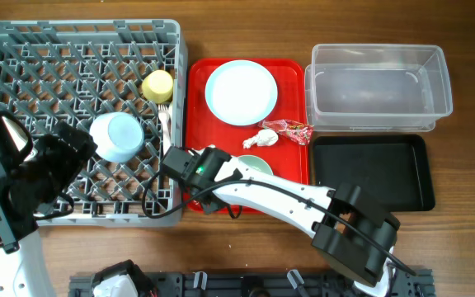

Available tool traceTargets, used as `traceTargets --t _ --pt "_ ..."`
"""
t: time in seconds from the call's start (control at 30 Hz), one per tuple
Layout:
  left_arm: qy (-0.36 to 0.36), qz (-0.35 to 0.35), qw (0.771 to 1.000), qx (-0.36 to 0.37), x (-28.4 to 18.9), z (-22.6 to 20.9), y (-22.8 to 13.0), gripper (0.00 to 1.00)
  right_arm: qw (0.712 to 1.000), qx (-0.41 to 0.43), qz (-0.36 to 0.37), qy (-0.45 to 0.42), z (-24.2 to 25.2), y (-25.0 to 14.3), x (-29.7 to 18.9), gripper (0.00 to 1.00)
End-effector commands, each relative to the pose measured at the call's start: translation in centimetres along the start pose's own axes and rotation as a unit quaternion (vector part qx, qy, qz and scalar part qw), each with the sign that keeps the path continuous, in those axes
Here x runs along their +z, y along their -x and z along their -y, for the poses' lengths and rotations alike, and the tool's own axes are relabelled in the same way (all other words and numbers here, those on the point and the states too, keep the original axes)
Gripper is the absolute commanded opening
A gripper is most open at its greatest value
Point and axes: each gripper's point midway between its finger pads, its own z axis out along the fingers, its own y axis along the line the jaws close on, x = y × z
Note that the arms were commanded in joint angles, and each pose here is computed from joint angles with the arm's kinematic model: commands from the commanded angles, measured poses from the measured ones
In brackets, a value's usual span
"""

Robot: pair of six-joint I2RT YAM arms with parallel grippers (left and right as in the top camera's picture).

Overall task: Sort waste into correct bins and load items into the dishwasher rack
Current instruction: 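Reach the right gripper to the green rice bowl and grasp its rim, then carry the green bowl over the black tray and tip the rice out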

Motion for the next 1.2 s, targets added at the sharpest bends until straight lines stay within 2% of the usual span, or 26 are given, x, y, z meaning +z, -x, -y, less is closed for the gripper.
traceTargets --t 0.0,0.07,0.13,0.23,0.43,0.53,0.67,0.77,0.83,0.93,1.17 --pt "0.009 0.001 1.0 0.0 0.0 -0.4 0.0 1.0 1.0 -0.004 0.008 -0.012 0.2 0.3 0.9 0.27" --pt "0.009 0.0 1.0 0.0 0.0 -0.4 0.0 1.0 1.0 -0.005 0.0 -0.018 0.5 -0.3 1.4 0.25" --pt "0.009 0.0 1.0 0.0 0.0 -0.4 0.0 1.0 1.0 -0.006 -0.007 -0.022 0.8 -0.7 1.6 0.13" --pt "0.009 0.0 1.0 0.0 0.0 -0.4 0.0 1.0 1.0 -0.005 -0.006 -0.021 0.7 -0.7 1.6 0.04" --pt "0.009 0.0 1.0 0.0 0.0 -0.4 0.0 1.0 1.0 -0.001 -0.006 -0.028 1.4 -0.5 0.5 0.04" --pt "0.009 0.0 1.0 0.0 0.0 -0.4 0.0 1.0 0.999 0.027 0.025 -0.016 3.6 0.8 -3.9 0.04" --pt "0.009 0.0 1.0 0.0 0.0 -0.4 0.0 1.0 0.991 0.094 0.086 0.05 7.9 1.0 -11.2 0.04" --pt "0.009 0.0 1.0 0.0 0.0 -0.4 0.0 1.0 0.976 0.147 0.14 0.072 12.3 -0.1 -16.0 0.04" --pt "0.009 0.0 1.0 0.0 0.0 -0.4 0.0 1.0 0.967 0.187 0.159 0.071 15.8 -2.2 -18.3 0.04" --pt "0.009 0.0 1.0 0.0 0.0 -0.4 0.0 1.0 0.953 0.221 0.189 0.081 19.6 -4.1 -20.4 0.04" --pt "0.009 0.0 1.0 0.0 0.0 -0.4 0.0 1.0 0.937 0.224 0.189 0.191 22.1 -4.4 -20.5 0.04"
